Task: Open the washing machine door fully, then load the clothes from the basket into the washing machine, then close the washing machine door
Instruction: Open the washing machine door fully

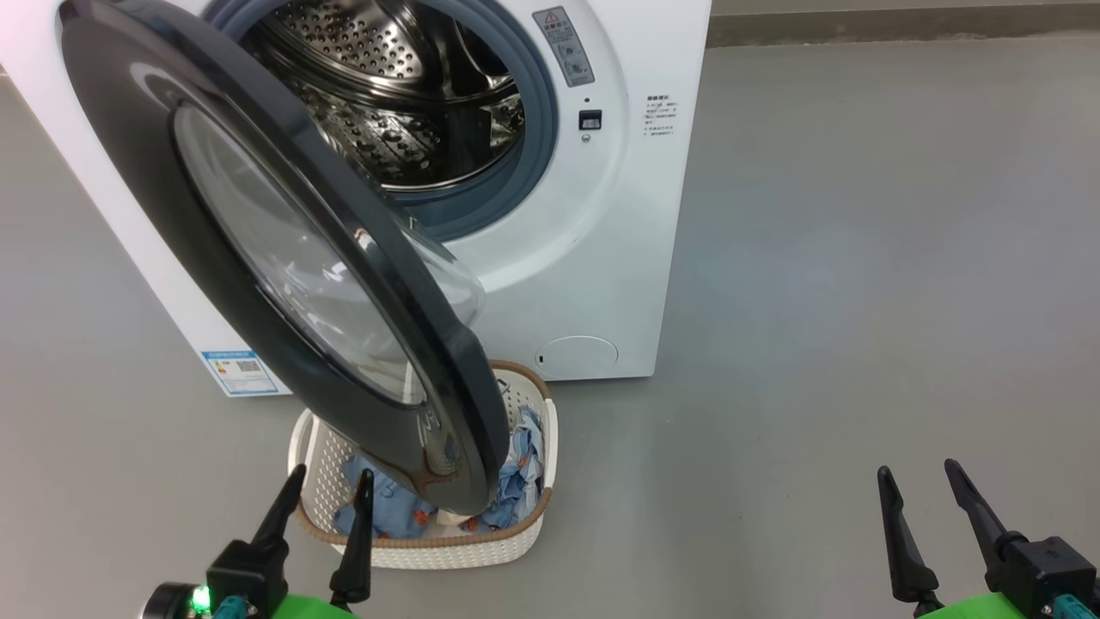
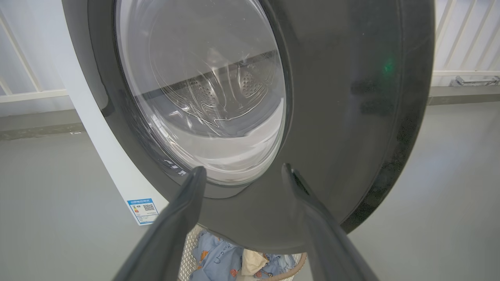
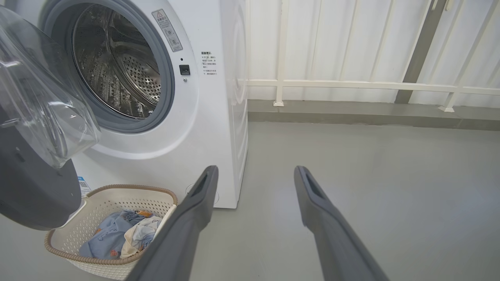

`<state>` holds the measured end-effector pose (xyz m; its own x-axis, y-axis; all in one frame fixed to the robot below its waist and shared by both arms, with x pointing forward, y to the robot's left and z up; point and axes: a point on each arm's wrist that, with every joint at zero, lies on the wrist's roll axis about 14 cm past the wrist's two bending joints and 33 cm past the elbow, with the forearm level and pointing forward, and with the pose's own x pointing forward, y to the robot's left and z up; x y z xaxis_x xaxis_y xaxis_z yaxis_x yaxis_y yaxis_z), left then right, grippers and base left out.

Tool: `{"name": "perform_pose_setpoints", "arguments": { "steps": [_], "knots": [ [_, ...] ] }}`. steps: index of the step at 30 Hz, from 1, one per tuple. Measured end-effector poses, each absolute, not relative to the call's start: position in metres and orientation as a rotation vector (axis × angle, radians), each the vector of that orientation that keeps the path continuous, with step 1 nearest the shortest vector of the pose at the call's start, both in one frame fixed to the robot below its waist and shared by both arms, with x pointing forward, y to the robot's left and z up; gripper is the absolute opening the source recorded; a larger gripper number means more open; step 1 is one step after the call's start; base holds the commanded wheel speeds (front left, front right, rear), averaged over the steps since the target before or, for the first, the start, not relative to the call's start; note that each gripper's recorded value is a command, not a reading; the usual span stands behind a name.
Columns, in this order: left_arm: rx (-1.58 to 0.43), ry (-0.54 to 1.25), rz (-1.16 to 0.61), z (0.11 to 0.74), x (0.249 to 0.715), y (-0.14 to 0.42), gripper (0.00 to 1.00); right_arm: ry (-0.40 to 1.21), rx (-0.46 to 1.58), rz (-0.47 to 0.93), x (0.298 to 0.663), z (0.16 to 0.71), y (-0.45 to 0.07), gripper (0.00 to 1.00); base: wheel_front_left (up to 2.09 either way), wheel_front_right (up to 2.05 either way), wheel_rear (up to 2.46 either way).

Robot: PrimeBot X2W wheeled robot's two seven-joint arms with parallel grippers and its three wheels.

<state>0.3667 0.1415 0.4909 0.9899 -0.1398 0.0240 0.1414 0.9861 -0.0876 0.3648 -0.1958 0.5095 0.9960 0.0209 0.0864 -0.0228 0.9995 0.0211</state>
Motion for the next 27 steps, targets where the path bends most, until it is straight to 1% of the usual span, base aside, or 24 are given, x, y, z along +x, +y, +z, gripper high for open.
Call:
{"name": "perform_pose_setpoints", "arguments": {
  "steps": [9, 10, 11, 12, 22, 27],
  "knots": [
    [-0.089, -0.017, -0.146, 0.491, 0.367, 0.140, 1.00, -0.087, 0.026, 0.015, 0.364, 0.510, -0.197, 1.00, 0.00, 0.00, 0.00],
    [-0.089, -0.017, -0.146, 0.491, 0.367, 0.140, 0.83, -0.087, 0.026, 0.014, 0.364, 0.509, -0.197, 1.00, 0.00, 0.00, 0.00],
    [-0.089, -0.016, -0.146, 0.490, 0.367, 0.140, 0.36, -0.087, 0.026, 0.013, 0.364, 0.509, -0.198, 1.00, 0.00, 0.00, 0.00],
    [-0.089, -0.012, -0.146, 0.489, 0.366, 0.140, 0.00, -0.087, 0.026, 0.012, 0.364, 0.509, -0.198, 1.00, 0.00, 0.00, 0.00],
    [-0.094, -0.010, -0.143, 0.489, 0.366, 0.141, 0.00, -0.089, 0.026, 0.009, 0.363, 0.510, -0.199, 1.00, 0.00, 0.00, 0.00],
    [-0.094, -0.035, -0.099, 0.496, 0.368, 0.153, 0.00, -0.070, 0.025, 0.004, 0.359, 0.504, -0.200, 1.00, 0.00, 0.00, 0.00]
  ]
}}
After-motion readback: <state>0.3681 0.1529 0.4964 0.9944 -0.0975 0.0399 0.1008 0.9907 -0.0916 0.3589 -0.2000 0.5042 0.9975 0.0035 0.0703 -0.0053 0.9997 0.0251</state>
